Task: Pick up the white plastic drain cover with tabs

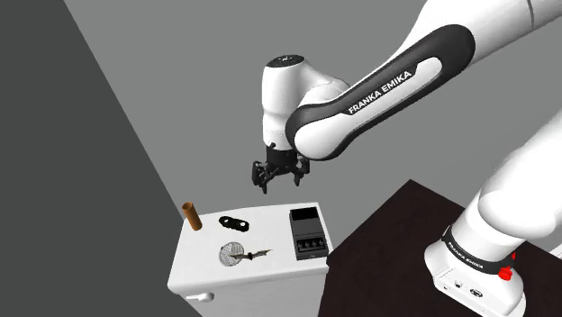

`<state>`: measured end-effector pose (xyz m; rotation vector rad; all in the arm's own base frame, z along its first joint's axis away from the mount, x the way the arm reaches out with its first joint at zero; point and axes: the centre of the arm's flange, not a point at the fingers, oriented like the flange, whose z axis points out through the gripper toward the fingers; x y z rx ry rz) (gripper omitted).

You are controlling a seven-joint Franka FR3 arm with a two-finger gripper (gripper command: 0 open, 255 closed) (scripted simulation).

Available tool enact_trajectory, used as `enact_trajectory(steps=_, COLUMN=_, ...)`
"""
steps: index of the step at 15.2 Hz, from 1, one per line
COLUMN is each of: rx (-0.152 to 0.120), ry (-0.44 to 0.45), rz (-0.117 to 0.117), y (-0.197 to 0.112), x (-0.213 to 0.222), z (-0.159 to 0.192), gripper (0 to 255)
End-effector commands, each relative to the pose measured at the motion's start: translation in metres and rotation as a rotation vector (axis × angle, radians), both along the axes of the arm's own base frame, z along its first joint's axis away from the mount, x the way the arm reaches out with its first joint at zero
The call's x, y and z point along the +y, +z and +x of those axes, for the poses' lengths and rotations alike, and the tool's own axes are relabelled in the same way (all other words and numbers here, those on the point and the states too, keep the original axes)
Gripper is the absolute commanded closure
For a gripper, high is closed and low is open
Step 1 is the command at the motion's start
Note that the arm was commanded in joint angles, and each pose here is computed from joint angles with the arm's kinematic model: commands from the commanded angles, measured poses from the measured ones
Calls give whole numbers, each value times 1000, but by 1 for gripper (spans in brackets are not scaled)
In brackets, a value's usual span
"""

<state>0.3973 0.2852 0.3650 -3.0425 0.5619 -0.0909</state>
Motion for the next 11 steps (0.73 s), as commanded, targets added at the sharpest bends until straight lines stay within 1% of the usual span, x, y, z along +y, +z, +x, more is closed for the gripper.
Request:
enact_trajectory(steps=1, rx=6, ry=-21, rz=-1, y=-19, x=17, z=10, gripper=0)
enact_trajectory(steps=11, rx=37, ry=-112, rz=-17, y=-114, x=102, z=56, gripper=0)
